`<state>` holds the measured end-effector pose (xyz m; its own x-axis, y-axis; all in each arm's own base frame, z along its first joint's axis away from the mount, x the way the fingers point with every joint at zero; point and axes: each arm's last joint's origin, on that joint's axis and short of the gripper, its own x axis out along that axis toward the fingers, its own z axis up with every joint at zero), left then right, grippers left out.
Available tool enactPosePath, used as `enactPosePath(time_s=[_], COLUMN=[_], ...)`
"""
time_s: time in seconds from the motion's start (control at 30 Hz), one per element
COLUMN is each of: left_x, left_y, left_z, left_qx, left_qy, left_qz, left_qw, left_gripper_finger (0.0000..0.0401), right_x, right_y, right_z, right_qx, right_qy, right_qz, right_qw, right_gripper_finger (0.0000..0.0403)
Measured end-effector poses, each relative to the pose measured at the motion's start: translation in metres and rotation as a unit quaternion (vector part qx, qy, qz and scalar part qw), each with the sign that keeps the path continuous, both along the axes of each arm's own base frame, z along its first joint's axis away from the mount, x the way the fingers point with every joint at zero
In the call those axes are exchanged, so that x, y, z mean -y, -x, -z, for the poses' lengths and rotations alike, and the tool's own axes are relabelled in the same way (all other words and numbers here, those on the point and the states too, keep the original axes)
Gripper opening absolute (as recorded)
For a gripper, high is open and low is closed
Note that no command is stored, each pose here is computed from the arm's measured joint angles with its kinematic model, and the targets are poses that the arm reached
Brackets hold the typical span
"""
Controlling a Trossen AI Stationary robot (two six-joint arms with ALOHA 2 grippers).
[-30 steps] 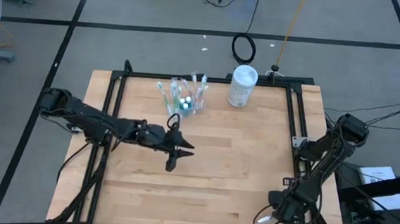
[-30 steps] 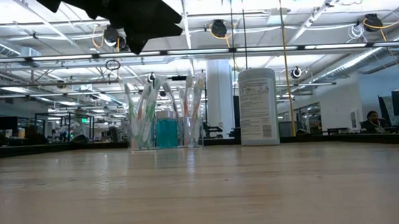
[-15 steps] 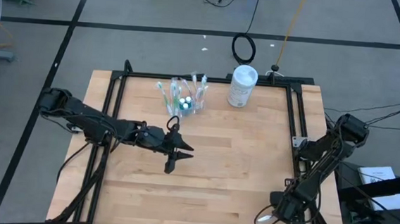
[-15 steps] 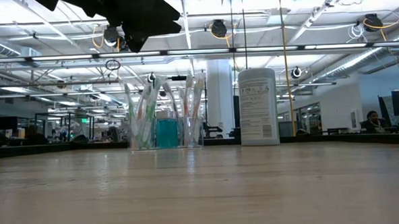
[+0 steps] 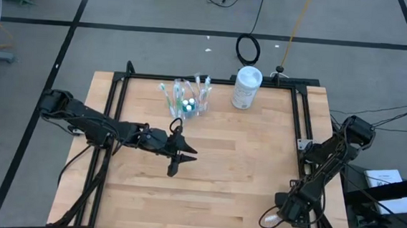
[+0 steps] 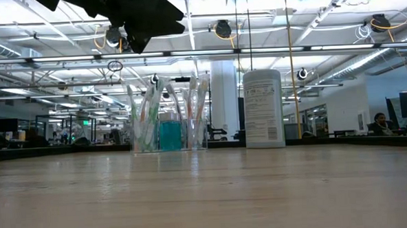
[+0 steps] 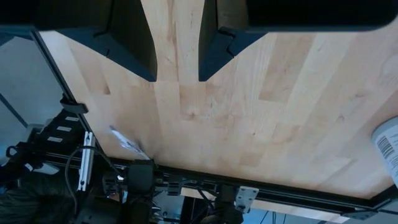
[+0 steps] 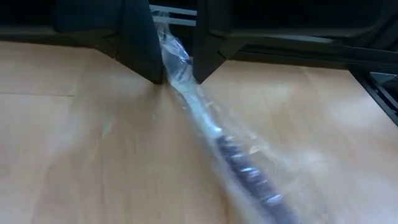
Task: Pick & Place toothbrushing station
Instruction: Put the purple toothbrush into the transparent organizer
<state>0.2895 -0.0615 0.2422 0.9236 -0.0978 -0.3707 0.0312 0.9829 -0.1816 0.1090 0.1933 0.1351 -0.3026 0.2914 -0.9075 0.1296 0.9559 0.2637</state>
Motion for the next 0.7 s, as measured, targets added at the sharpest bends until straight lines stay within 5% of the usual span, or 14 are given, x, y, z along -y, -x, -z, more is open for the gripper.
enactPosePath(time_s=[0.13,0.37,0.7], left_x=[0.000,-0.001,0.000], left_y=[0.000,-0.001,-0.004], left_z=[0.000,-0.002,-0.011], left_qx=[0.000,0.011,0.059], left_qy=[0.000,-0.005,0.016], left_qz=[0.000,-0.002,-0.005], left_qw=[1.000,1.000,0.998], left_gripper_finger=[0.0120,0.0120,0.0120], right_x=[0.000,0.005,0.014], right_y=[0.000,-0.016,-0.067], right_z=[0.000,-0.003,-0.015], right_qx=[-0.001,-0.013,0.135], right_qy=[0.000,-0.001,-0.078], right_qz=[0.008,0.121,0.168], right_qw=[1.000,0.993,0.973], right_gripper_finger=[0.0051,0.0012,0.0003])
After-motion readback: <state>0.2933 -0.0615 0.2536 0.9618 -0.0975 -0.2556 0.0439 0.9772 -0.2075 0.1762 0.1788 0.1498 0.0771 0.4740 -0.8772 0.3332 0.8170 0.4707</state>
